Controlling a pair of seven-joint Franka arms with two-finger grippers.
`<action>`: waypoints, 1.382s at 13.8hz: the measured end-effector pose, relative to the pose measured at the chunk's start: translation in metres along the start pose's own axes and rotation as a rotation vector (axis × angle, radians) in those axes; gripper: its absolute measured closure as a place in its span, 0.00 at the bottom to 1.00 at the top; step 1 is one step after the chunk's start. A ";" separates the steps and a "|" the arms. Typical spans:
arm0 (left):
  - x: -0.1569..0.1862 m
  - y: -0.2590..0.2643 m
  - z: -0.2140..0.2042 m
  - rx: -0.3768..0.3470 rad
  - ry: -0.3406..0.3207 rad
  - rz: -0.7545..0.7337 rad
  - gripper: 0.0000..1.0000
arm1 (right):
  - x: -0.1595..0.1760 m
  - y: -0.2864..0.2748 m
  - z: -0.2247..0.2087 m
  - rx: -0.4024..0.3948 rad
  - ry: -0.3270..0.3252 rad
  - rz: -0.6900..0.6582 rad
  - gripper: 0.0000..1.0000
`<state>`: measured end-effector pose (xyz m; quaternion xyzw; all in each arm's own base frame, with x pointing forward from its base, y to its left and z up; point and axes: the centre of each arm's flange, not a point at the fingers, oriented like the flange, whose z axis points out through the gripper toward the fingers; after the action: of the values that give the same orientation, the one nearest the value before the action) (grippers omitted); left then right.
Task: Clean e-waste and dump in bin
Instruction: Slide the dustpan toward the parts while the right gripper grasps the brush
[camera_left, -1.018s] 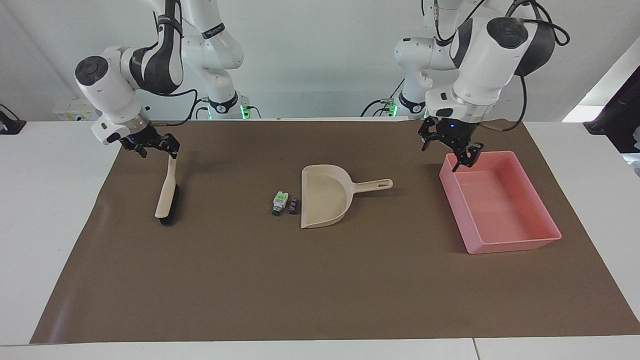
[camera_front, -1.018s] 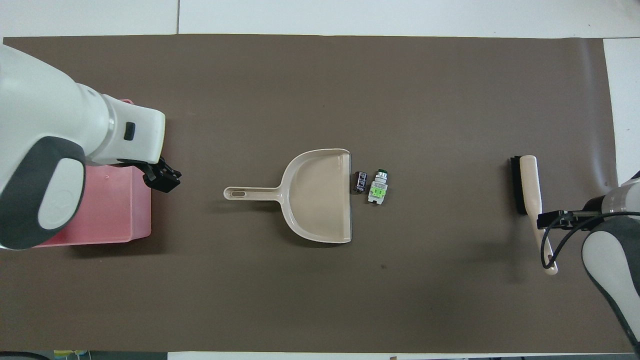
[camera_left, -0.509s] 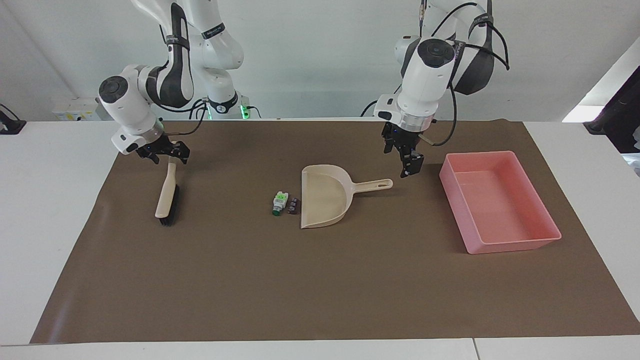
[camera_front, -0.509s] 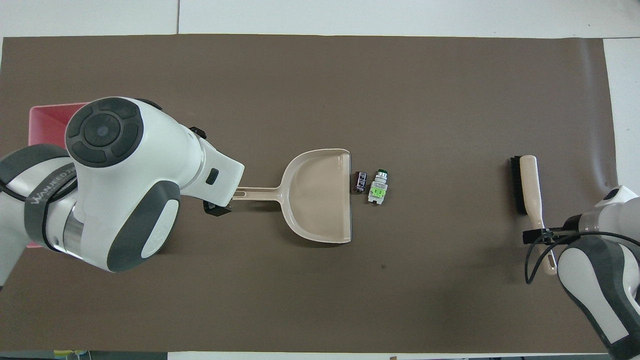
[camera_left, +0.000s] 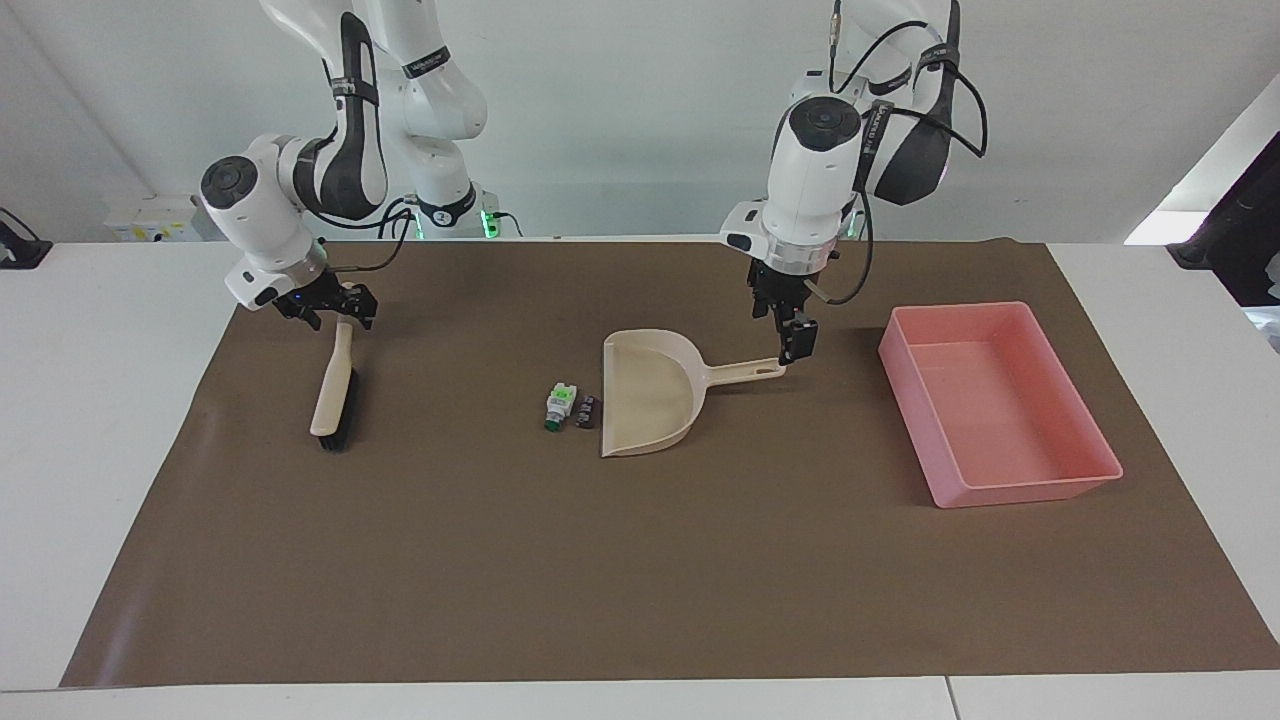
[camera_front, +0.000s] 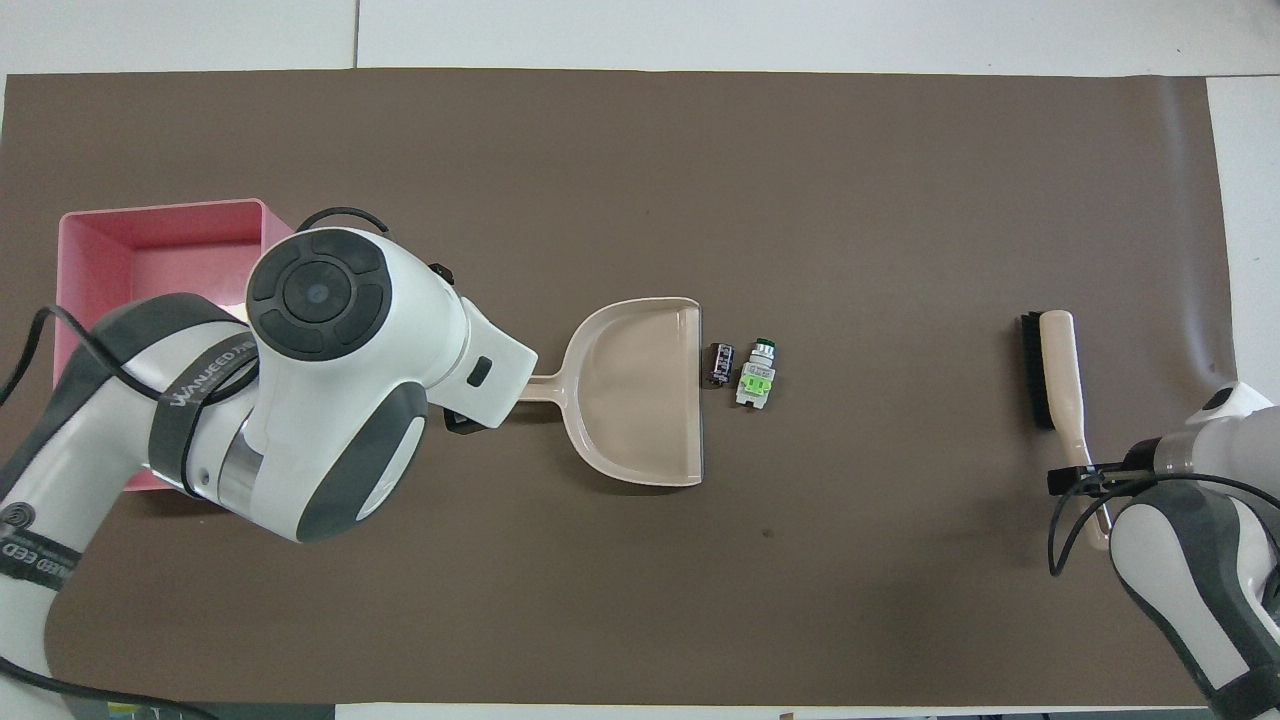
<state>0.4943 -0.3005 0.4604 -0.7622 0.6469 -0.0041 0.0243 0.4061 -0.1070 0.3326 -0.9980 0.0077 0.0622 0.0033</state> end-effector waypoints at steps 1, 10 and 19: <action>0.008 0.003 0.011 -0.011 -0.008 0.014 0.03 | 0.000 -0.001 0.000 0.006 0.002 0.004 0.19; 0.044 0.020 0.066 -0.043 -0.084 0.100 0.07 | 0.002 -0.003 -0.003 0.022 0.012 0.005 0.34; 0.066 0.032 0.111 -0.027 -0.156 0.085 0.07 | 0.006 -0.002 -0.010 0.021 0.025 -0.013 0.74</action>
<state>0.4773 -0.3671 0.3466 -0.7322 0.6749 0.0649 0.0645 0.4134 -0.1049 0.3415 -0.9987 0.0018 0.0497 0.0140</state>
